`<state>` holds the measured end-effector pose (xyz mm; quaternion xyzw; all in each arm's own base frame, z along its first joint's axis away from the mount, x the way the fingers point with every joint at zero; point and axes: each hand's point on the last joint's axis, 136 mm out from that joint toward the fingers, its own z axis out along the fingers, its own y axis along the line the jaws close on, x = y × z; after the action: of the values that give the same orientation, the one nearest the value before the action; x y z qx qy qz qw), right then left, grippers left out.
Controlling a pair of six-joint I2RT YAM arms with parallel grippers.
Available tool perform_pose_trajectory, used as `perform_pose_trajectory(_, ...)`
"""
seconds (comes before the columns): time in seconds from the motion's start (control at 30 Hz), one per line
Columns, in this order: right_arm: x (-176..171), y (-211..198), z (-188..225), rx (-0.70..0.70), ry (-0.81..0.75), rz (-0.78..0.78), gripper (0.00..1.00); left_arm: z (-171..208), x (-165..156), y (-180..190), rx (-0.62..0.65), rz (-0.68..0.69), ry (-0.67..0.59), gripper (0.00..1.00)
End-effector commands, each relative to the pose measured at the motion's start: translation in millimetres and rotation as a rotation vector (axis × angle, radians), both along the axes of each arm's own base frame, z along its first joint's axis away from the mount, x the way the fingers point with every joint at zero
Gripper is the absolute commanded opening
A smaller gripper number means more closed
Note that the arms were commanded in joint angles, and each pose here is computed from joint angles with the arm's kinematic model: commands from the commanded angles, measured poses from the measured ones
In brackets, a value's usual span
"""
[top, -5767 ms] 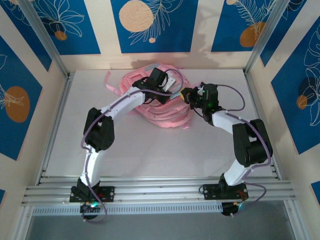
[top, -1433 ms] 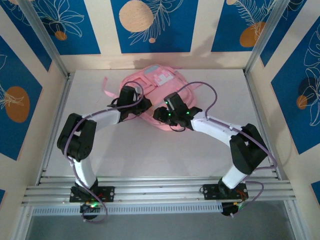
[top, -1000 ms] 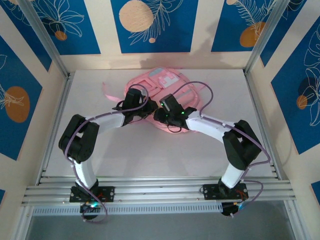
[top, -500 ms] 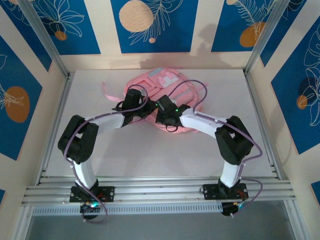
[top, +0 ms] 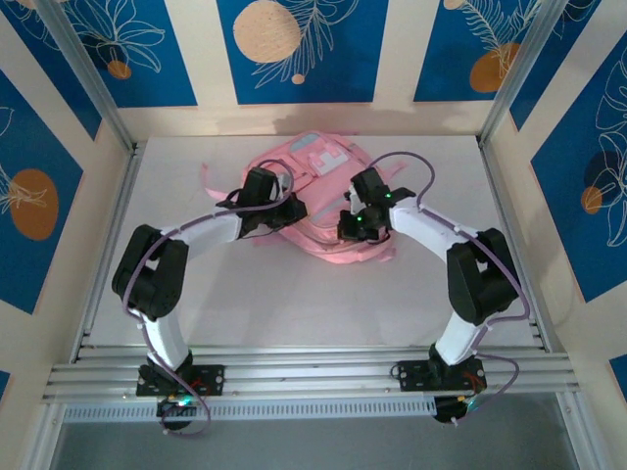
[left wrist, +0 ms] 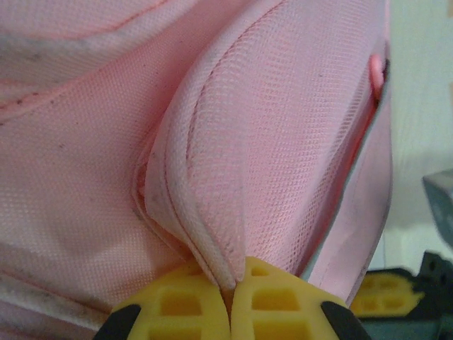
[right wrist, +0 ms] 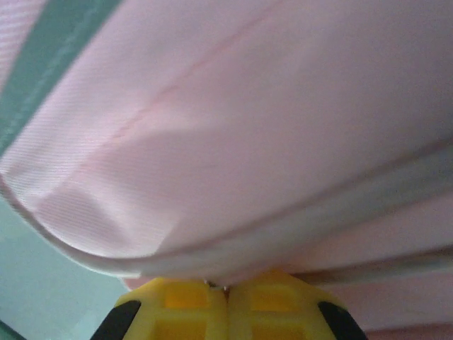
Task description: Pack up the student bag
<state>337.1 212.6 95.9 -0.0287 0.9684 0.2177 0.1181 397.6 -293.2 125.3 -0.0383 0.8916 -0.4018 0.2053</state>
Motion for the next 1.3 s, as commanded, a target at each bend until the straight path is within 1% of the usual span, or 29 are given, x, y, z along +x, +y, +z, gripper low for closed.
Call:
perform_pose_trajectory(0.0,-25.1,-31.0,3.1,-0.102,0.079,0.052,0.0,-7.1,-14.1,11.9,0.054,-0.092,0.03,0.0)
perform_pose_trajectory(0.1,-14.5,-62.9,0.2,-0.224,0.057,0.004,0.0,-6.2,-14.2,11.9,0.061,-0.129,0.021,0.0)
perform_pose_trajectory(0.2,6.5,-100.9,0.6,-0.346,0.006,-0.07,0.0,-5.2,-17.4,13.4,0.076,-0.19,0.026,0.0)
perform_pose_trajectory(0.27,22.2,-124.2,3.0,-0.432,-0.038,-0.109,0.0,-7.5,-18.2,20.1,0.127,-0.219,0.023,0.0)
perform_pose_trajectory(0.33,37.3,-137.3,5.1,-0.49,-0.095,-0.117,0.0,-9.3,-17.4,28.6,0.189,-0.233,0.018,0.0)
perform_pose_trajectory(0.4,49.9,-144.8,5.2,-0.545,-0.144,-0.106,0.0,-7.9,-15.3,34.4,0.22,-0.241,0.006,0.0)
perform_pose_trajectory(0.5,56.9,-140.7,1.1,-0.598,-0.175,-0.033,0.0,-1.2,-8.6,41.4,0.248,-0.253,-0.021,0.0)
perform_pose_trajectory(0.6,50.9,-114.7,-9.2,-0.608,-0.213,0.117,0.0,4.2,3.6,52.7,0.307,-0.257,-0.052,0.0)
perform_pose_trajectory(0.73,18.9,-52.2,-27.0,-0.51,-0.269,0.406,0.0,9.6,32.3,81.6,0.444,-0.218,-0.095,0.0)
perform_pose_trajectory(0.83,-9.4,-7.1,-33.4,-0.407,-0.286,0.558,0.0,15.2,54.1,96.4,0.457,-0.175,-0.112,0.0)
perform_pose_trajectory(0.93,-31.2,31.3,-36.3,-0.32,-0.287,0.643,0.0,17.7,73.1,107.7,0.463,-0.125,-0.124,0.0)
perform_pose_trajectory(1.03,-44.4,62.2,-33.8,-0.286,-0.31,0.695,0.0,16.6,86.0,113.6,0.45,-0.073,-0.109,0.01)
perform_pose_trajectory(1.07,-46.0,69.9,-30.9,-0.269,-0.315,0.698,0.0,16.7,87.1,113.0,0.435,-0.062,-0.098,0.05)
perform_pose_trajectory(1.1,-46.2,77.4,-27.9,-0.247,-0.318,0.69,0.0,17.2,87.5,111.6,0.419,-0.049,-0.087,0.12)
perform_pose_trajectory(1.13,-45.1,83.0,-24.4,-0.228,-0.325,0.679,0.0,17.4,85.9,109.5,0.396,-0.04,-0.072,0.16)
perform_pose_trajectory(1.17,-43.7,88.5,-21.2,-0.204,-0.326,0.665,0.0,19.0,83.0,107.0,0.37,-0.032,-0.06,0.19)
perform_pose_trajectory(1.27,-35.5,102.1,-10.7,-0.163,-0.328,0.606,0.0,23.8,71.5,104.2,0.299,0.016,-0.031,0.33)
